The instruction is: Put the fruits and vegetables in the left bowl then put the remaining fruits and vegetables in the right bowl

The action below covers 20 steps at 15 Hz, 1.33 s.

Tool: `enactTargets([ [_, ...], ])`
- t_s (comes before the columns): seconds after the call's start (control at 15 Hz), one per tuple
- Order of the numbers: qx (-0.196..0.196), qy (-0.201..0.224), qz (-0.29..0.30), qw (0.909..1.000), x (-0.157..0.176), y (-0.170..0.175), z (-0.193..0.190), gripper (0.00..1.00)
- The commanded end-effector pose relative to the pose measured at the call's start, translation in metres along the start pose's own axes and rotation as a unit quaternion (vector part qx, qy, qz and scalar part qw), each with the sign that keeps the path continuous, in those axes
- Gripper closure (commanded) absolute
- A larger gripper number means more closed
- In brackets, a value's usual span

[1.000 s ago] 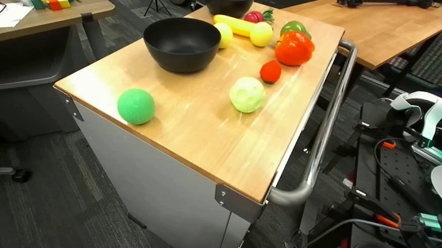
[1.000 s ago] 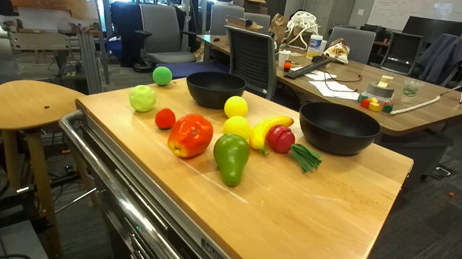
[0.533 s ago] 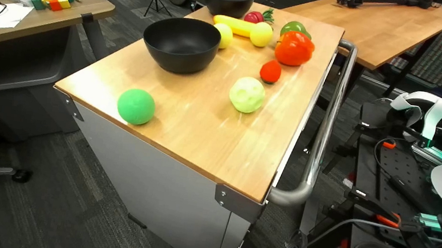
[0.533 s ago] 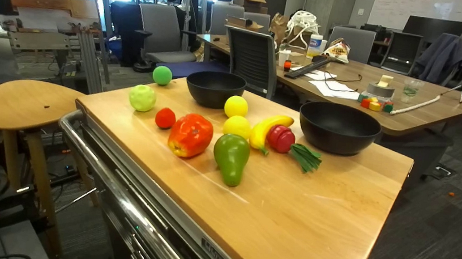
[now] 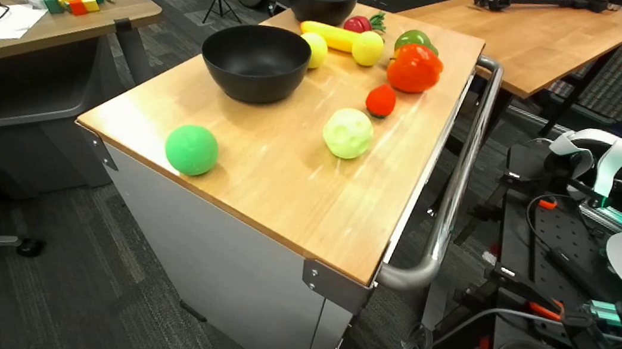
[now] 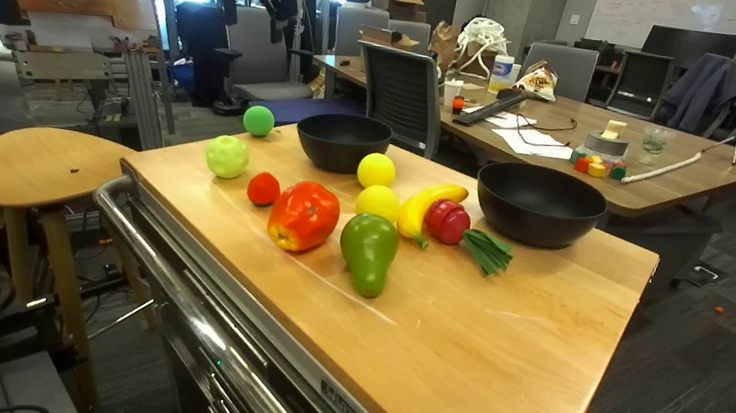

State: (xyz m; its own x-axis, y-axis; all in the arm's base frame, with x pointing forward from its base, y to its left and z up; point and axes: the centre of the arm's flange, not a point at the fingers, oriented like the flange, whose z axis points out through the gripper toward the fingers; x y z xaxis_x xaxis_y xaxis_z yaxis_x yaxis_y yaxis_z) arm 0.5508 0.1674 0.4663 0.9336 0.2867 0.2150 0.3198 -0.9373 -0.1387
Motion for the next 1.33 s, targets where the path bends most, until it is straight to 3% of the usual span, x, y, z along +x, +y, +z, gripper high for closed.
enactTargets([
  [0.0, -0.030, -0.022, -0.010, 0.9992, 0.032, -0.018, 0.042, 0.00],
  [0.4, -0.090, -0.058, -0.040, 0.9934, 0.045, -0.026, 0.110, 0.00],
  [0.87, -0.061, -0.073, -0.045, 0.9944, 0.041, -0.041, 0.143, 0.00],
  [1.27, -0.062, -0.075, -0.062, 0.9933, 0.045, -0.055, 0.163, 0.00],
])
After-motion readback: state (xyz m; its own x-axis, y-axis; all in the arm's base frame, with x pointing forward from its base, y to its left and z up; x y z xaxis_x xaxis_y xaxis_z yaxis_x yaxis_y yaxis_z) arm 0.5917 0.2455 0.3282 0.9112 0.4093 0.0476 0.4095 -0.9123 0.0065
